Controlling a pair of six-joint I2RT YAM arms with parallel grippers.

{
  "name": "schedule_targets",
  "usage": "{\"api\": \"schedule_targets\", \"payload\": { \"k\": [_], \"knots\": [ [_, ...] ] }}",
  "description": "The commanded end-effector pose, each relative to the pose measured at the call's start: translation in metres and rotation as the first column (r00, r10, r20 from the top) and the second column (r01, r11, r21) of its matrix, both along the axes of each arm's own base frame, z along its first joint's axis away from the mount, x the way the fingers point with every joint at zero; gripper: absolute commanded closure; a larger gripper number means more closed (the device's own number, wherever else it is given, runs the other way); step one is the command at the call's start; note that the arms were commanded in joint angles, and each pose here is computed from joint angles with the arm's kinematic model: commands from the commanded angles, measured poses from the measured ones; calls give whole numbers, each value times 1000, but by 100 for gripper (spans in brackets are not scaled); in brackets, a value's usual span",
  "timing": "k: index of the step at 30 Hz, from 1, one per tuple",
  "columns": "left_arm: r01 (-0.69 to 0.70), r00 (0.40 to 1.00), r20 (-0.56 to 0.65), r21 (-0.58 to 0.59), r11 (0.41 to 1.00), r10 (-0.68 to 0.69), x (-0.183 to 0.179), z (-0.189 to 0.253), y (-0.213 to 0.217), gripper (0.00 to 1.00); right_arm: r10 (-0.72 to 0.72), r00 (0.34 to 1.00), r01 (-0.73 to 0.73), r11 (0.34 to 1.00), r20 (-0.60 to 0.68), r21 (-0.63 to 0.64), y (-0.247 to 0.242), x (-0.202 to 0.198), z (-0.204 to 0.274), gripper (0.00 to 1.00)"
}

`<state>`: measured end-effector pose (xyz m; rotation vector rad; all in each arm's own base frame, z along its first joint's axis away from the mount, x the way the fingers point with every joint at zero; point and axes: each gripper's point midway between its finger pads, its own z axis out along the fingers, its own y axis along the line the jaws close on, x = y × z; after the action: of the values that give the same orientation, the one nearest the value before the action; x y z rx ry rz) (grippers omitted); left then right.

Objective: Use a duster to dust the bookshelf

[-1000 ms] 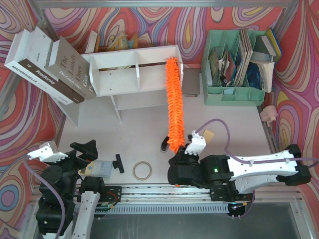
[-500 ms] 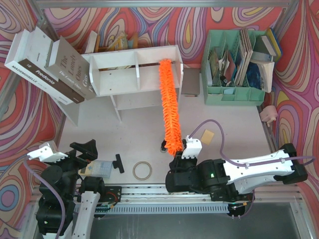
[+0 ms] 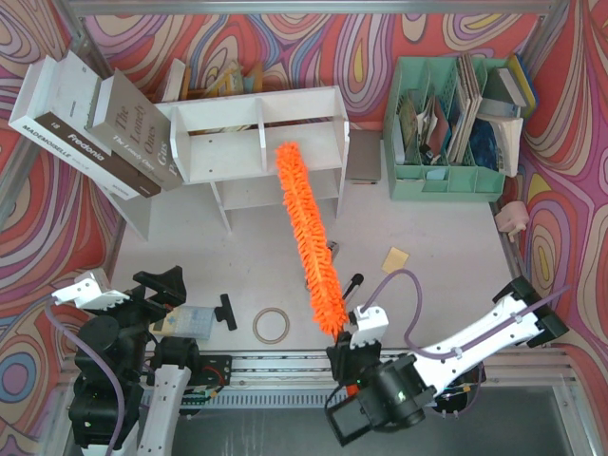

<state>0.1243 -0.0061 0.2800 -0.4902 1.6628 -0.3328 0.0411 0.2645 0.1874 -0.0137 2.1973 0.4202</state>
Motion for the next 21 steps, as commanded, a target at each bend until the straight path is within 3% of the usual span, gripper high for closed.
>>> {"api": "schedule_targets", "payload": {
  "k": [1, 13, 21],
  "knots": [
    [5, 1000, 21, -8, 1000, -5, 3, 3, -2, 2, -10, 997, 9, 1000, 80, 16, -12, -5, 8, 100],
    [-1, 1000, 30, -11, 1000, 1, 0, 4, -1, 2, 124, 967, -113, 992, 224, -59, -17, -7, 9, 100],
    [-3, 1000, 23, -9, 1000, 3, 2, 3, 0, 2, 88, 937, -115, 992, 338, 61, -31, 21, 46, 100]
  ]
}}
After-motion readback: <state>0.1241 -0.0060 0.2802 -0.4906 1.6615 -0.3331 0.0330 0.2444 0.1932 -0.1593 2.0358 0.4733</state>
